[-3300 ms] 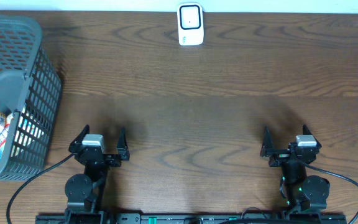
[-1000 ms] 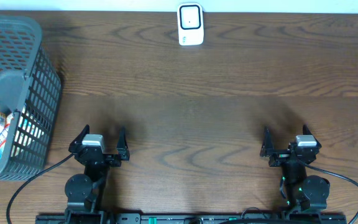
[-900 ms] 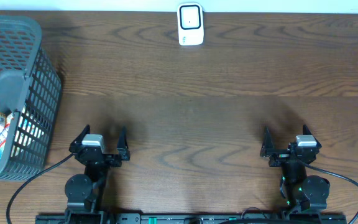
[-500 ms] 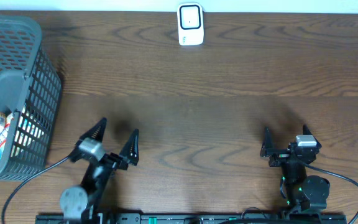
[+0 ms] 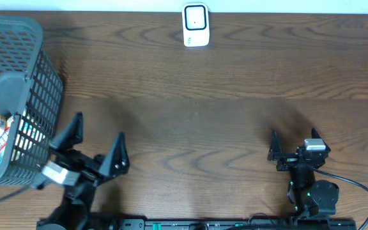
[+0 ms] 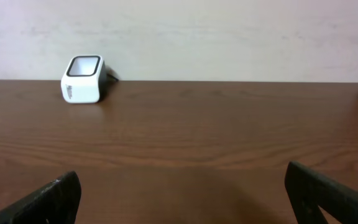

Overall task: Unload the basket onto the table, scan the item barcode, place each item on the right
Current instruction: 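Reach the left gripper into the grey basket toward the items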

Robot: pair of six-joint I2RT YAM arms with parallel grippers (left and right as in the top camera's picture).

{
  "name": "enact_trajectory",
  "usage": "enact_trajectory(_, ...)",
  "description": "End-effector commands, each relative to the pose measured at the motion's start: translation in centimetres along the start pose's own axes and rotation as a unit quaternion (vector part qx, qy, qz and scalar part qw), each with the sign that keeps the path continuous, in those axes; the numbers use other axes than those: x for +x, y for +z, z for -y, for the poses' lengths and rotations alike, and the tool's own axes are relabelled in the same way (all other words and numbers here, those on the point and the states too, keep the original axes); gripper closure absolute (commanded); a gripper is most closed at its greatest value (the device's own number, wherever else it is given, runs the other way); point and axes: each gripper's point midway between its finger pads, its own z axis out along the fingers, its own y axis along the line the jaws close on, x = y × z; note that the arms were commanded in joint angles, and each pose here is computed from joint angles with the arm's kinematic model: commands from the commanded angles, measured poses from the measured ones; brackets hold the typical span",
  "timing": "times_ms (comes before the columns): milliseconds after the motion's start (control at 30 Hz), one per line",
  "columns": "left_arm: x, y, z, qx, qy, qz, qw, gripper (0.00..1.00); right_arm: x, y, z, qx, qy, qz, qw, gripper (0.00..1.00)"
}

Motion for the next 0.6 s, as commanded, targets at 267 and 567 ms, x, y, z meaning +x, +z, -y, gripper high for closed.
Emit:
enact_trajectory(267, -2.1, 10.5, -4.2, -0.115, 0.068, -0.280, 0.951, 0.02, 0.0, 0.0, 0.2, 0.006, -0.004, 0.000, 1.000, 0.01)
enact_trajectory(567, -6.1, 14.3, -11.1, -0.239, 0.103, -0.404, 0.877, 0.02, 0.1, 0.0, 0.2, 0.006, -0.003, 0.000, 1.000, 0.01)
